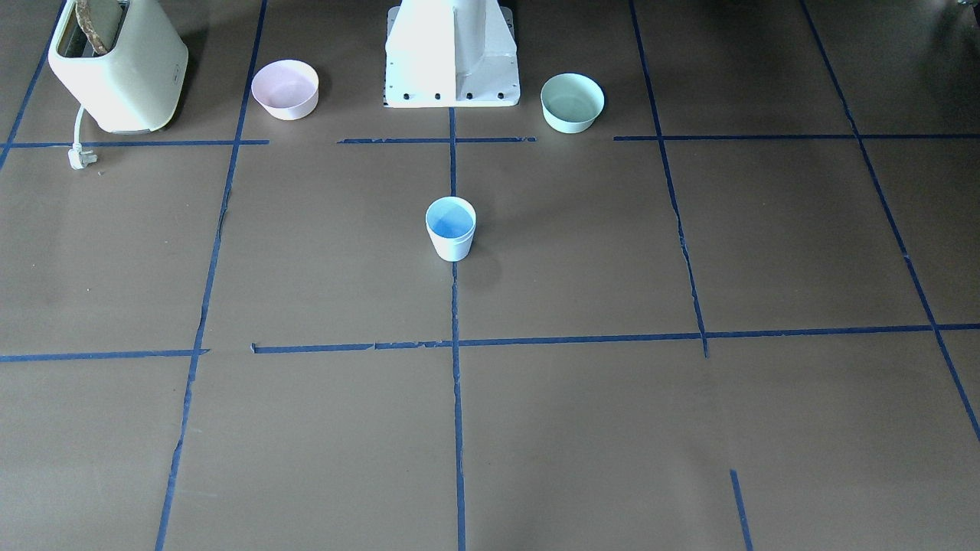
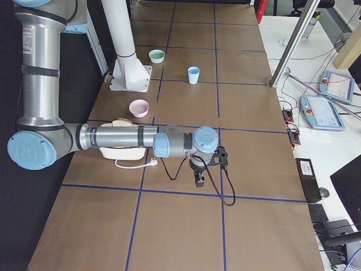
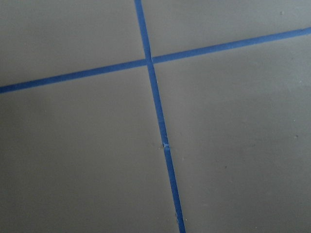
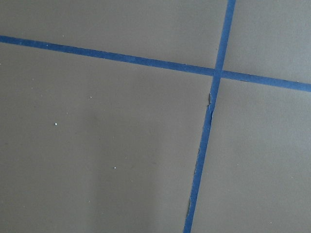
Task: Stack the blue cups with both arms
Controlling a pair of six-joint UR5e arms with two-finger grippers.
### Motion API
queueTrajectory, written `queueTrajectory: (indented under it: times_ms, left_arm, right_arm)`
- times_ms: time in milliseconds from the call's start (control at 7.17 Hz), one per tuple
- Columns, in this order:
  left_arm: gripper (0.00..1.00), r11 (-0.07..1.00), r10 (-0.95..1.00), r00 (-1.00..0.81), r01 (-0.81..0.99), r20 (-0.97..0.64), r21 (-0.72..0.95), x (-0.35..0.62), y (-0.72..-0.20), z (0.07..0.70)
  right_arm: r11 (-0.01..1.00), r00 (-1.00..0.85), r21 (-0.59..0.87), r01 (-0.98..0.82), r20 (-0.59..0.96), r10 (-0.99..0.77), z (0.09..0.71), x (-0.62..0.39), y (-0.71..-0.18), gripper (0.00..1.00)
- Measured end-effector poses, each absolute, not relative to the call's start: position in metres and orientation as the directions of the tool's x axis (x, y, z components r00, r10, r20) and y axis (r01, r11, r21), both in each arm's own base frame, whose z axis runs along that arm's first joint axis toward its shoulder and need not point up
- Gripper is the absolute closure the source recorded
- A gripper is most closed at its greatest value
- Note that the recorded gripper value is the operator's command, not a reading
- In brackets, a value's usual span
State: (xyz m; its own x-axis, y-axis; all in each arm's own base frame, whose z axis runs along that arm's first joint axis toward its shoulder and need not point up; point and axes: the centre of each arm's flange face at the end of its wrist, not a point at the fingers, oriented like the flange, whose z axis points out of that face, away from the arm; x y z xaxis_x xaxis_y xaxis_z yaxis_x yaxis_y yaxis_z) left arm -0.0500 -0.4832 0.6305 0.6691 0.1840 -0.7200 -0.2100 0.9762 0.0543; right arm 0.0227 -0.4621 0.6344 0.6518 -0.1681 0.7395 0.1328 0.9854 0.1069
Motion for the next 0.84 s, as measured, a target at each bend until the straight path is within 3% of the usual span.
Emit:
queueTrajectory:
  times_ms: [837]
  left_arm:
    - [0.00,0.975,0.188,0.674,-0.214,-0.715,0.055,-0.0508,-0.4784,0.6400]
  right_arm:
    - [0.985,0.657,0.105,0.134,0.735,-0.167,0.6391,0.0236,-0.4562,0.00]
